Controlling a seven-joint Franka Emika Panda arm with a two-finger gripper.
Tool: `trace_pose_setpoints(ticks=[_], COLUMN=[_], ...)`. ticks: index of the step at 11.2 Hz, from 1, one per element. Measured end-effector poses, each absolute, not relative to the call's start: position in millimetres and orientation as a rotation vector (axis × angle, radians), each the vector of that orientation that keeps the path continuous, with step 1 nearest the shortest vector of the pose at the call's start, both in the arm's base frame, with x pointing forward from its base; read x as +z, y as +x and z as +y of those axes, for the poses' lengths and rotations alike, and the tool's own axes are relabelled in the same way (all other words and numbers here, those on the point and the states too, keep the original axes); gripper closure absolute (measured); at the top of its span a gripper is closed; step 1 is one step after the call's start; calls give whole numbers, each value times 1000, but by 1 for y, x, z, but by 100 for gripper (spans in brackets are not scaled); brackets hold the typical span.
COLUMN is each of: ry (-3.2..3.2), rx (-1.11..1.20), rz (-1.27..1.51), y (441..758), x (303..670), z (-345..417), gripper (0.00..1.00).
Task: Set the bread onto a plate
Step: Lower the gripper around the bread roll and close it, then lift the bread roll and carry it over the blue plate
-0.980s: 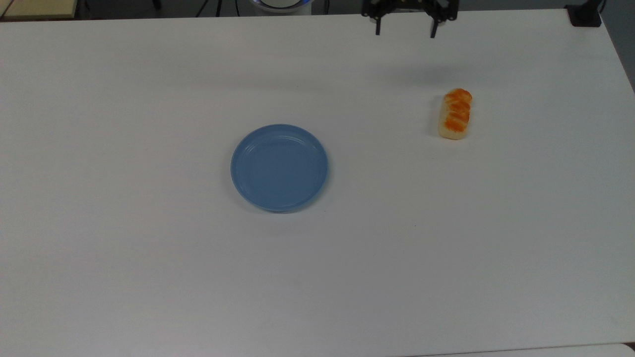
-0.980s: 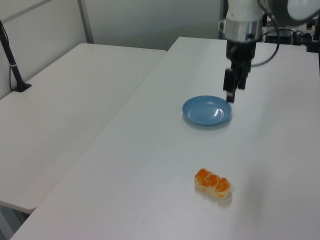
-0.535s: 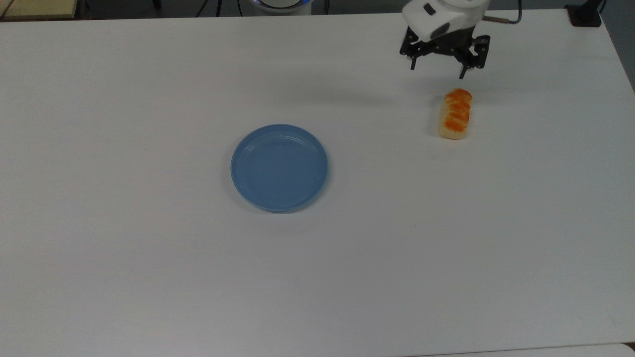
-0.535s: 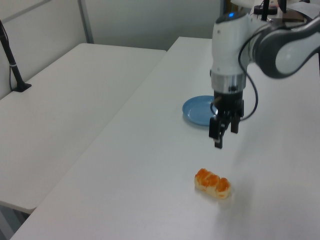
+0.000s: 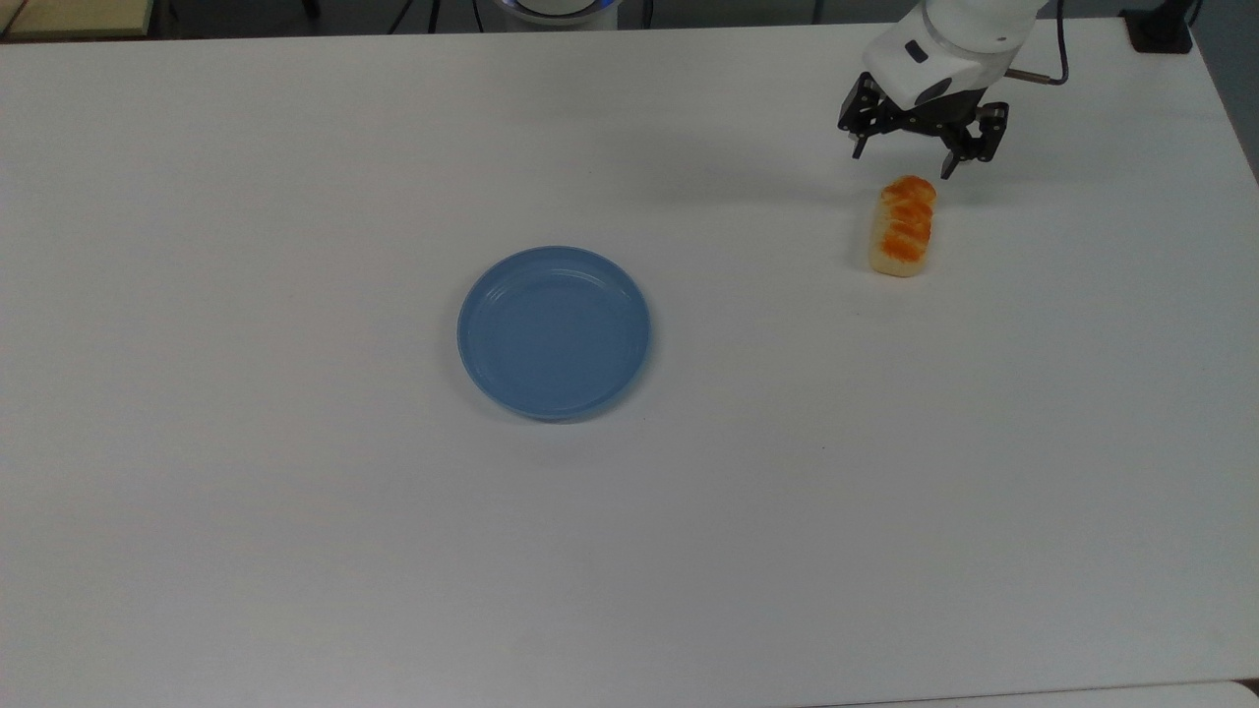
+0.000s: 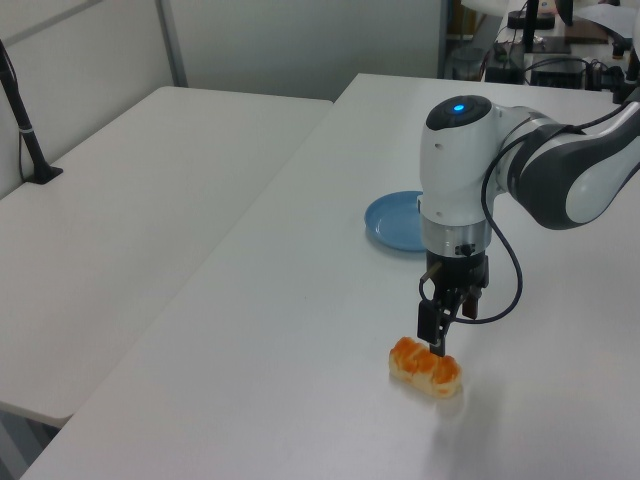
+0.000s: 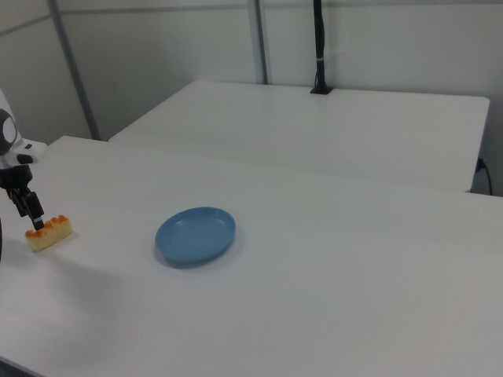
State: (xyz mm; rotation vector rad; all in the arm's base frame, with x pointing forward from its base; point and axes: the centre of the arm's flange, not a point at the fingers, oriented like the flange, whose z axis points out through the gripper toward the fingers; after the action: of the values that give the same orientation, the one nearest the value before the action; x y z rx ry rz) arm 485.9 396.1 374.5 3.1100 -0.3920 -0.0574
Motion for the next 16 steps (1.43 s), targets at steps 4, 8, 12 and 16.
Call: trace_pose_setpoints(ticks=[4, 8, 12, 16], ry=[3045, 3047, 3045, 3070], rx=[-3, -22, -17, 24], rz=[-434, -444, -438, -460], y=[499, 510, 510, 522], x=[332, 316, 315, 332], z=[411, 417, 417, 418], gripper=[0, 0, 35, 58])
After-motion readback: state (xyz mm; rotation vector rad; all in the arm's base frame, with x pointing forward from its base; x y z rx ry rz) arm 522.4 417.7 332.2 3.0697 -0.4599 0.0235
